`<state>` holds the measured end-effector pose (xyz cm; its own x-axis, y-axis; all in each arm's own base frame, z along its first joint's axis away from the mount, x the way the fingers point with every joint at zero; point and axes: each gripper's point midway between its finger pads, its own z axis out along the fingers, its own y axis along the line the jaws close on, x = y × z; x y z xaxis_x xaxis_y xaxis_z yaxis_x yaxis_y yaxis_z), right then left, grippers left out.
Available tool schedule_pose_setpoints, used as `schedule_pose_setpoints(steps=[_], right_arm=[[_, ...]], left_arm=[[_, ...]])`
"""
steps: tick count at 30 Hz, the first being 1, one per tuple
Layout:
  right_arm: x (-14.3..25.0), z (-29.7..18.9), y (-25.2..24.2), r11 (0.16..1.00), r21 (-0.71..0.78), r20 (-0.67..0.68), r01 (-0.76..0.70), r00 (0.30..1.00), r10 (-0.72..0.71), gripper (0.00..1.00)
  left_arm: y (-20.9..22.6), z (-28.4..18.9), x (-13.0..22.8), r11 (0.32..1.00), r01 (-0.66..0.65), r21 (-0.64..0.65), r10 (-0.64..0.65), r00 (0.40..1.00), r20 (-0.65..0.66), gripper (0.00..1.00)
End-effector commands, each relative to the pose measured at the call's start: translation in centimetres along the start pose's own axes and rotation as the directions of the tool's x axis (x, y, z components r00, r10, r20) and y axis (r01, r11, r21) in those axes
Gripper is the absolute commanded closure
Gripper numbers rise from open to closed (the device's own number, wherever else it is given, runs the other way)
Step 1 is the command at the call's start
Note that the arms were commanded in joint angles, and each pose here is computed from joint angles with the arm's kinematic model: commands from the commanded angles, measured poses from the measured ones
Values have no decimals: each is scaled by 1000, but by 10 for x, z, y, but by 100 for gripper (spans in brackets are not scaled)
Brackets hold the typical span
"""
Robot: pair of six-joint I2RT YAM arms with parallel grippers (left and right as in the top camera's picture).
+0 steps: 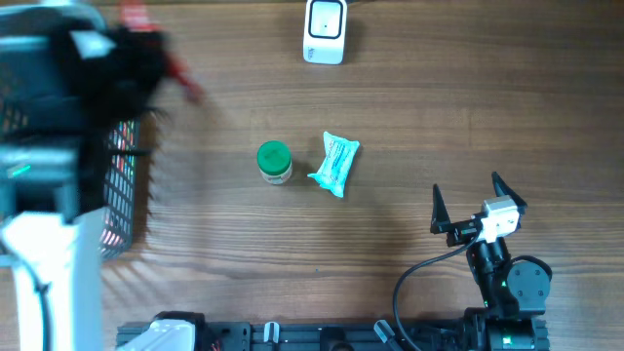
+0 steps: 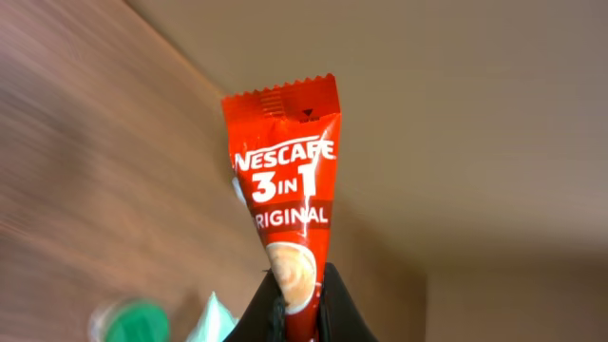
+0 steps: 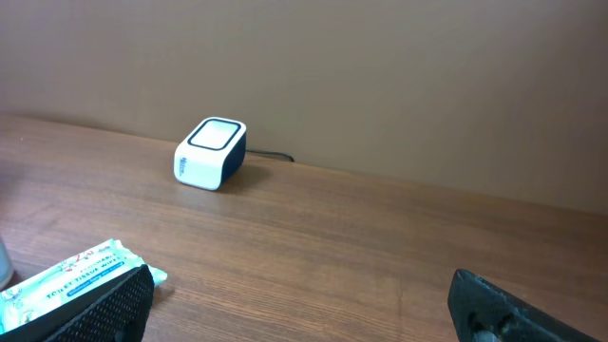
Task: Scan the item barcode
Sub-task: 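Reach left gripper into basket and grasp red Nescafe stick, then place red Nescafe stick on table beside wipes with left gripper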
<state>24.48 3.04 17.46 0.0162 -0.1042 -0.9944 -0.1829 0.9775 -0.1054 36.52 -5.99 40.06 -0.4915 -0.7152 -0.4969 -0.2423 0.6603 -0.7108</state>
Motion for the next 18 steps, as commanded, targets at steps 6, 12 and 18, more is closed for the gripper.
schedule_pose_setpoints(steps=[6,12,18], right_arm=[[0,0,0,1000,4,1,-1,1000,1,0],[0,0,0,1000,4,1,-1,1000,1,0],[0,0,0,1000,4,1,-1,1000,1,0]], left_arm=[[-21,151,222,927,-374,-21,332,848,-413,96],[24,219,332,849,-525,-61,407,722,-559,96],[61,243,394,766,-643,-18,484,594,-642,96]])
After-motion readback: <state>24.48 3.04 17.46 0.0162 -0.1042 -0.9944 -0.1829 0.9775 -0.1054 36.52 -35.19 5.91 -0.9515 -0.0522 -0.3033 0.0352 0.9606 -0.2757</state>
